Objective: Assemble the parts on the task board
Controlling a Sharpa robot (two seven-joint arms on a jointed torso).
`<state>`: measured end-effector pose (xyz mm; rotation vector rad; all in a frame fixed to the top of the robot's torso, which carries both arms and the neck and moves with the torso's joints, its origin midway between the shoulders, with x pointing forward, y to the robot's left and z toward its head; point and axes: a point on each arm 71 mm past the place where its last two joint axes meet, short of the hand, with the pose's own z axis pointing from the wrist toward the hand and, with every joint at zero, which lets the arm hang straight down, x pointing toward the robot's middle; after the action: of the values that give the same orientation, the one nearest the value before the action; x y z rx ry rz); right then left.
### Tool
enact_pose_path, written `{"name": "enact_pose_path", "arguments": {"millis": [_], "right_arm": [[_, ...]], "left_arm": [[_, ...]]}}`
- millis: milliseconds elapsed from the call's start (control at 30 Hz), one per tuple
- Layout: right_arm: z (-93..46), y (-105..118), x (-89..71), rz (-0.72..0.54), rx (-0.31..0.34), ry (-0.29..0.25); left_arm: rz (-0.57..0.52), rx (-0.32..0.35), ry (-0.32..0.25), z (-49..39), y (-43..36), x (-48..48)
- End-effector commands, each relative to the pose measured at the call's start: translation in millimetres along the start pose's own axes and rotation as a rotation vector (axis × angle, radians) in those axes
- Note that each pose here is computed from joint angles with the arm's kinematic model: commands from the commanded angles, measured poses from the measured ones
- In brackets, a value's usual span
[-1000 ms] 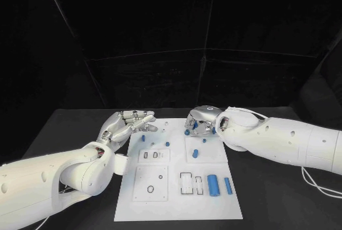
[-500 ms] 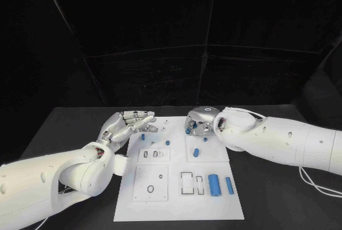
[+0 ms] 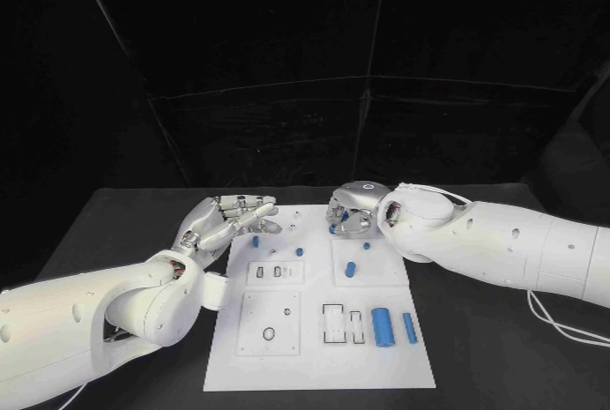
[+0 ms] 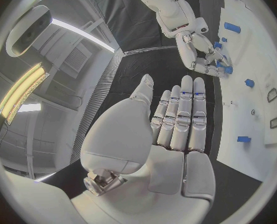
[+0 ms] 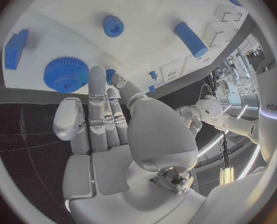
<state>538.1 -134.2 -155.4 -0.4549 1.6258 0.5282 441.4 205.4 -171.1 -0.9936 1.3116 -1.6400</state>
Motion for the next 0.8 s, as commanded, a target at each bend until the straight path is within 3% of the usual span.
{"name": "enact_pose_path", "arguments": {"millis": [33,800], "right_arm": [[1.0,1.0,-2.4,-0.008,-0.002,-0.007],[4.5,2.0,2.4,-0.024,0.021,0.071]], "left_arm": [[-0.002,0.005,0.017,0.4,-1.2,1.1],[-0.001,0.002,0.015,0.7,-1.3,-0.2]]}}
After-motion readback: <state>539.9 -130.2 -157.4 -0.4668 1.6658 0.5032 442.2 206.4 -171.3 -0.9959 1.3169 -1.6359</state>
